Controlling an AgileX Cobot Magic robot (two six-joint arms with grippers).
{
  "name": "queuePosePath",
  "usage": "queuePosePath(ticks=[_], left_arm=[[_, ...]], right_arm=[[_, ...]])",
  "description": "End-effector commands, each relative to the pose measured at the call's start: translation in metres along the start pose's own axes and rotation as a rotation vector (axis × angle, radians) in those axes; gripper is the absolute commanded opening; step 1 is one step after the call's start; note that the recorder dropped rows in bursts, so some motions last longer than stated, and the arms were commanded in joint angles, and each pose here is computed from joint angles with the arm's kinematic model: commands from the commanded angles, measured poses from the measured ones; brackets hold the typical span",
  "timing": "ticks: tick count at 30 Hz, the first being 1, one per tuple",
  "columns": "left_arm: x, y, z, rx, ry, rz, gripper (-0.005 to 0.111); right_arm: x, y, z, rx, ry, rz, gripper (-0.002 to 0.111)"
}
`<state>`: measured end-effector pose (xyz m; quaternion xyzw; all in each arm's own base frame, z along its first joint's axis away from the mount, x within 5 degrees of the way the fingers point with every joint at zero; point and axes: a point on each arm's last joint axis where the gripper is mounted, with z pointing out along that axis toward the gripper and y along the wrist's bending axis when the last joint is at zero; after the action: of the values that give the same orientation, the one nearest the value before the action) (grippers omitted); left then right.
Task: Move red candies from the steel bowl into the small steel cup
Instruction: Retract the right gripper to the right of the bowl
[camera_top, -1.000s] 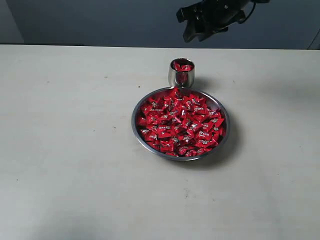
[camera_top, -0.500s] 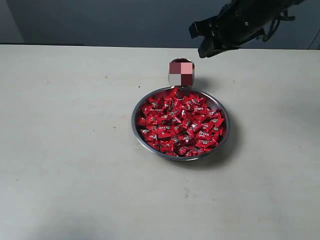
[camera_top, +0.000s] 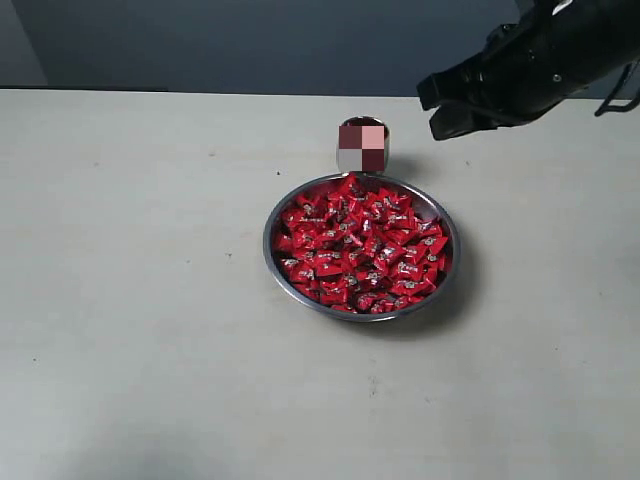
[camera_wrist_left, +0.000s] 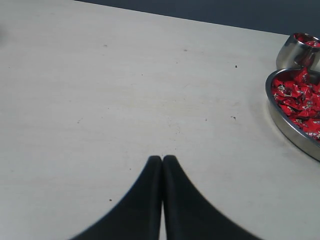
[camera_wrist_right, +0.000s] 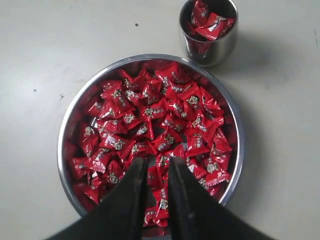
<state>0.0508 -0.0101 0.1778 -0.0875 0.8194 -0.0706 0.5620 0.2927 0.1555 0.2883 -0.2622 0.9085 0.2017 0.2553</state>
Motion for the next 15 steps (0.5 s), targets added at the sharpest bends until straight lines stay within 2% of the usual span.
queuePosePath(ticks=[1, 10, 15], left_arm=[[-0.001, 0.000, 0.000, -0.004, -0.010, -0.002, 0.000], [-0.001, 0.000, 0.000, -0.004, -0.010, -0.002, 0.000], [-0.001, 0.000, 0.000, -0.004, -0.010, -0.002, 0.000]], right_arm=[[0.011, 0.005, -0.016, -0.001, -0.018, -0.006, 0.016], [0.035, 0.012, -0.033, 0.003, -0.023, -0.012, 0.016], [0.035, 0.017, -0.044, -0.005, -0.057, -0.014, 0.016]])
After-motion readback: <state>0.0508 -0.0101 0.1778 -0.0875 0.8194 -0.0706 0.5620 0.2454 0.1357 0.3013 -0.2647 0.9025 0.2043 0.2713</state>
